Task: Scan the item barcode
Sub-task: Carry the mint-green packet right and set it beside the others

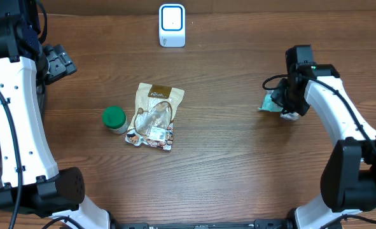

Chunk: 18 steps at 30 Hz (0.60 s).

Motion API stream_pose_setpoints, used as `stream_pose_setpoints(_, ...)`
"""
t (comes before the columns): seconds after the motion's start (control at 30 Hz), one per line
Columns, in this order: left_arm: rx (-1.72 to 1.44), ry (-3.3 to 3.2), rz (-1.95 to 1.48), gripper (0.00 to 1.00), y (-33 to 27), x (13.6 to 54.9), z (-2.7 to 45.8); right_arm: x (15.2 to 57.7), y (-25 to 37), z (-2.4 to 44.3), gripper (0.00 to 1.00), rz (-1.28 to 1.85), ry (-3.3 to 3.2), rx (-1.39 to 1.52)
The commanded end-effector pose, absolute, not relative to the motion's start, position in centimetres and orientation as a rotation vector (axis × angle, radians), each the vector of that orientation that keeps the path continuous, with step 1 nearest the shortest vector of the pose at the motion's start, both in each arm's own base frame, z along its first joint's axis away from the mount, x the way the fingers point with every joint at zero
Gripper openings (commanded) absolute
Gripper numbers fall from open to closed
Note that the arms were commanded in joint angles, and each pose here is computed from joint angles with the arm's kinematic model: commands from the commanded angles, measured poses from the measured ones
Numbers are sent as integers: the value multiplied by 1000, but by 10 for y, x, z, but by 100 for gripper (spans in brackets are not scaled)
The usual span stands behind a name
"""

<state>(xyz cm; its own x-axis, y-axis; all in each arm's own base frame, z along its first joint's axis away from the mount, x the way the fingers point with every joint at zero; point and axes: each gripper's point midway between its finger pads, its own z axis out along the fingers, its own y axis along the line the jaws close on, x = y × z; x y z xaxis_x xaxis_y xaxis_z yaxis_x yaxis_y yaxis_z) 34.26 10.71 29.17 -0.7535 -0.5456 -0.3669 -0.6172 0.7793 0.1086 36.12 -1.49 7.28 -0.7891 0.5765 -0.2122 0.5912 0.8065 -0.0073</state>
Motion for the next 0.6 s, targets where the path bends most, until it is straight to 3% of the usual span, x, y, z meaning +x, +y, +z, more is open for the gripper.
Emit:
stream_pose_setpoints(0.0, -866, 2658, 339, 100, 107, 342, 294, 354, -38, 67, 11, -254, 2764, 952)
stream_pose_setpoints(0.1, -866, 2658, 339, 100, 107, 342, 294, 350, -48, 66, 17, -275, 2763, 986)
stream_pose_setpoints(0.3, -866, 2658, 339, 100, 107, 342, 294, 341, -64, 66, 42, -269, 2769, 1071)
stream_pose_setpoints(0.57, -866, 2658, 339, 100, 107, 342, 294, 345, -47, 100, 43, -121, 2833, 984)
